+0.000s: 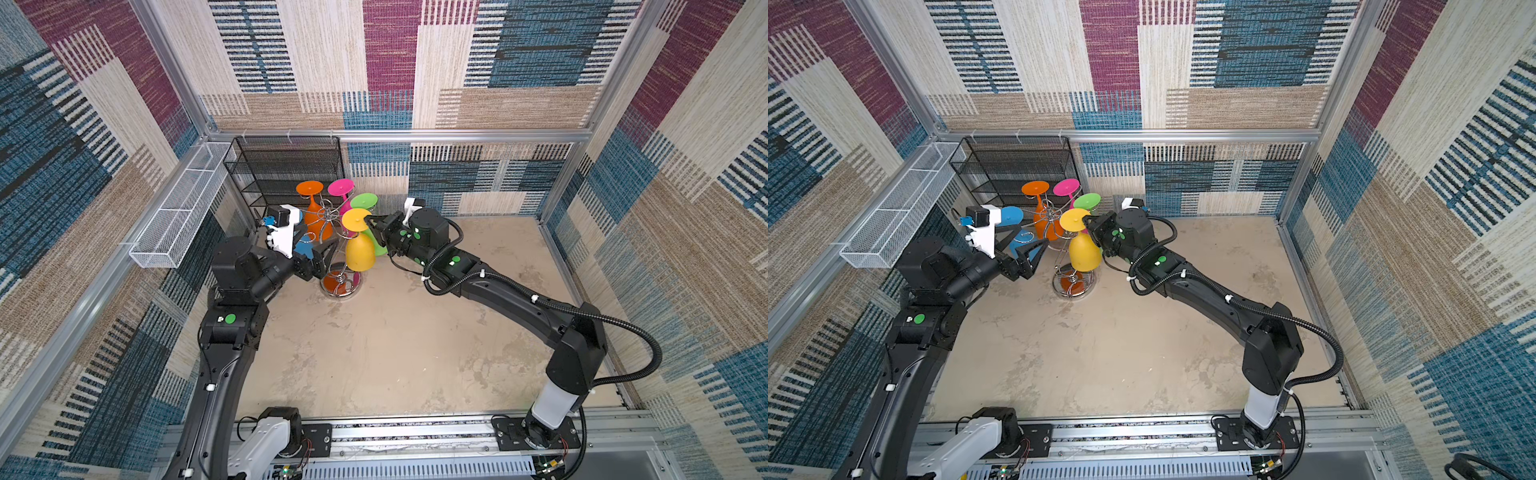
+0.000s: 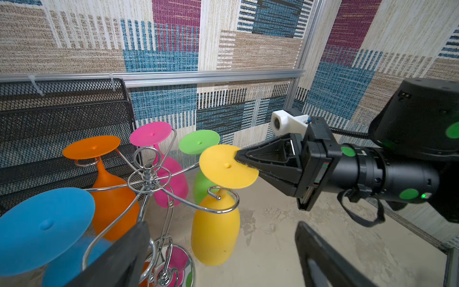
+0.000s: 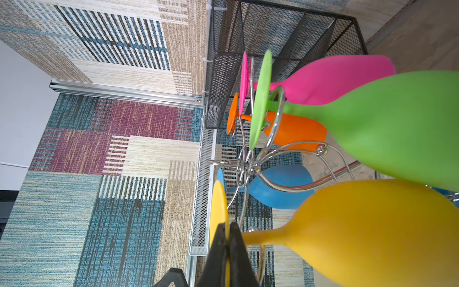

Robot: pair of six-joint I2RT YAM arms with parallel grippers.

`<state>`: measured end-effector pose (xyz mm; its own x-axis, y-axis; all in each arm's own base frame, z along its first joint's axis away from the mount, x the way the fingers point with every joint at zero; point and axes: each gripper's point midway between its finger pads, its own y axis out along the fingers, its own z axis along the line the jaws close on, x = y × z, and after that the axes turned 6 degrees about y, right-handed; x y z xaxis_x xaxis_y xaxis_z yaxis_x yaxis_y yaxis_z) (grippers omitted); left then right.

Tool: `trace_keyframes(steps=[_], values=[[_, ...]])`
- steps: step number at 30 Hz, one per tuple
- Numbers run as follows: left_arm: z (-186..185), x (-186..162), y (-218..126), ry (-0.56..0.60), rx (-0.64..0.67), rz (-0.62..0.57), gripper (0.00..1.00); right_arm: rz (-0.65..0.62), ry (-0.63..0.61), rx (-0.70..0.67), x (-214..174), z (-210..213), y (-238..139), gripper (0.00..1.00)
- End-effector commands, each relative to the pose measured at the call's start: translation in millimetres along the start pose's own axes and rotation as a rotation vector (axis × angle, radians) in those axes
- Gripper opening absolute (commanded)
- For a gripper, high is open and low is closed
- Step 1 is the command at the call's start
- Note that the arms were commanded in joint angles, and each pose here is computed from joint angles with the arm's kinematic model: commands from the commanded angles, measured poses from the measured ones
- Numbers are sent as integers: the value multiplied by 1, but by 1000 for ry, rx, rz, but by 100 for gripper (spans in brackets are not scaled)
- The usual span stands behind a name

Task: Take the wine glass off the wine glass rack

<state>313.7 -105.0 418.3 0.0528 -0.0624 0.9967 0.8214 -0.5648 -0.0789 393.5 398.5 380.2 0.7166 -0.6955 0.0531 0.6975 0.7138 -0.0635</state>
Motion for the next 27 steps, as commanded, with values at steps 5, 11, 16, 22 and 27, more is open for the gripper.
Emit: trace_keyframes(steps=[5,11,16,22,27], values=[[-1,9,1,-9,-13,-33,94,-29,-1,31,6,4,-14,0],[-1,8,2,-12,-13,-33,94,-47,2,15,11,-7,-30,0],[-7,9,3,-20,-56,-37,93,-63,-10,6,15,-12,-46,0],[-9,9,3,-23,-63,-36,93,-58,-22,-3,14,-21,-67,0],[-12,10,3,-27,-78,-39,93,-79,-55,-8,17,-23,-91,0]])
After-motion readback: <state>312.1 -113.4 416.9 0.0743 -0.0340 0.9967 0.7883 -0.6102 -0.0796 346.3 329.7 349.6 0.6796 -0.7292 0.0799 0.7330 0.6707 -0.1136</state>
